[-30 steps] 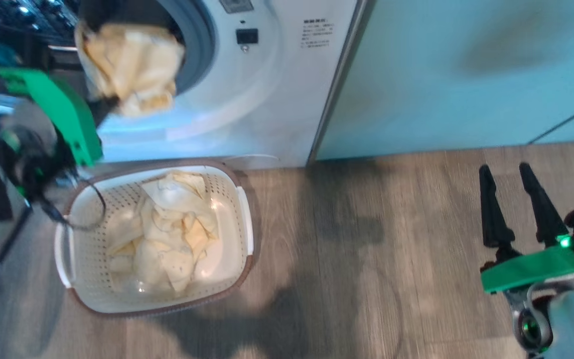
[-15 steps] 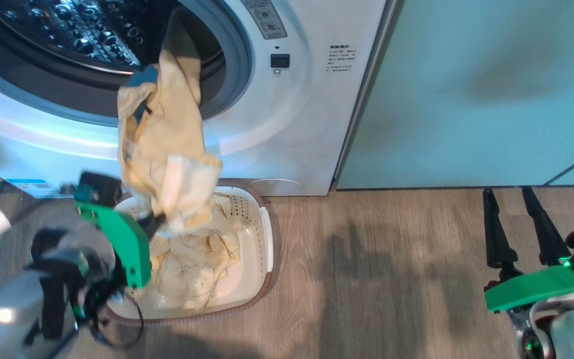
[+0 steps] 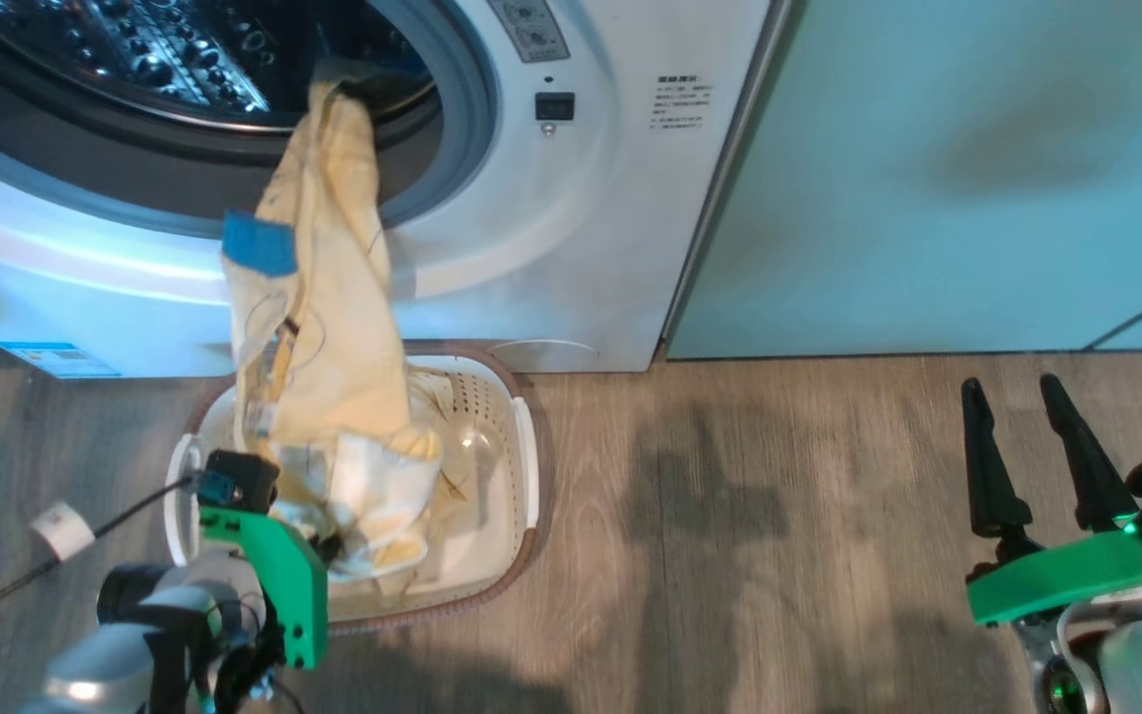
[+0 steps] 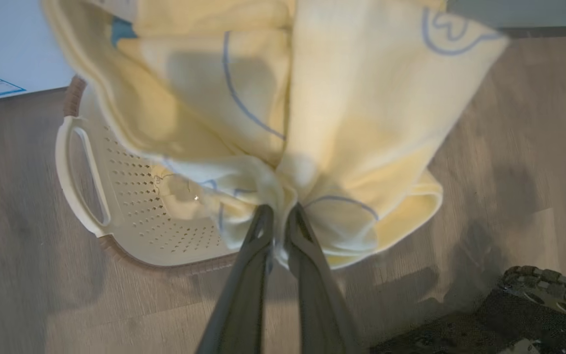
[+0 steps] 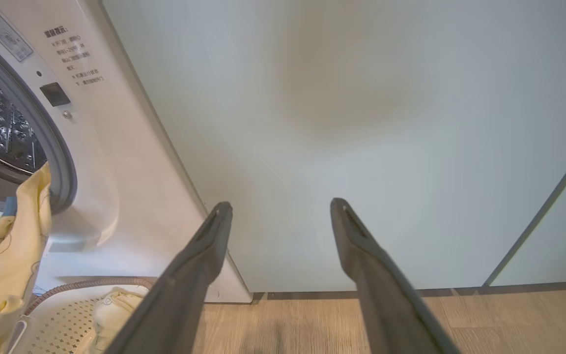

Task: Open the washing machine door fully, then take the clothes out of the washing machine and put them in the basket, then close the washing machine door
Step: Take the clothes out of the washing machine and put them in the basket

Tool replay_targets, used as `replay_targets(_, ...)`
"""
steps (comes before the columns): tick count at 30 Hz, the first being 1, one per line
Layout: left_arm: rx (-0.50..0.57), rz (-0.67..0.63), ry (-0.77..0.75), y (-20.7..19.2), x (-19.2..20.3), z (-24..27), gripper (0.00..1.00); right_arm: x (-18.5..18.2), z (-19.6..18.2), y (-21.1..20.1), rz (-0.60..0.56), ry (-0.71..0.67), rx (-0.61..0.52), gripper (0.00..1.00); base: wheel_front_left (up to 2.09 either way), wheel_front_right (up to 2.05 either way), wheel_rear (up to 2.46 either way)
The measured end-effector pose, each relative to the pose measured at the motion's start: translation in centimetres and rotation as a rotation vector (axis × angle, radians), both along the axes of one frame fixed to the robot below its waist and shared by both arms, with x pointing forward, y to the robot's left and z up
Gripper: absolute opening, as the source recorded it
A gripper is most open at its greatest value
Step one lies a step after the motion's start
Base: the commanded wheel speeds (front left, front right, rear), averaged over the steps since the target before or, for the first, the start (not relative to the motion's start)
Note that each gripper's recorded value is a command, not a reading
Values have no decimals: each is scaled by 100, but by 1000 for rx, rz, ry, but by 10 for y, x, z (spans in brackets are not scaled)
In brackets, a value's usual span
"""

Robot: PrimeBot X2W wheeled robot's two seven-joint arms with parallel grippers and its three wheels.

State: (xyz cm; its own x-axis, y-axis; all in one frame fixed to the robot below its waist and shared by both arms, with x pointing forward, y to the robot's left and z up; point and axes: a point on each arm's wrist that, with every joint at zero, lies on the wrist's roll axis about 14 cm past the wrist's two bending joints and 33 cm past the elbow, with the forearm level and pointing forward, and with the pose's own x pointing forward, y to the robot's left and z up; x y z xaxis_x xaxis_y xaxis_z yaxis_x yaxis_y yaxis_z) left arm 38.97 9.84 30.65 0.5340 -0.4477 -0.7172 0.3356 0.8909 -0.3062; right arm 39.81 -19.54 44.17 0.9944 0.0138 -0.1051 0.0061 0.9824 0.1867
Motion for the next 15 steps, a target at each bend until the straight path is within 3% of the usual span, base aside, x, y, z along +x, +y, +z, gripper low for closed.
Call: replay_targets(15,102,-5,278,4,-25,-76,0,8,-15,-17,-36,42,-30,100,0,0,0)
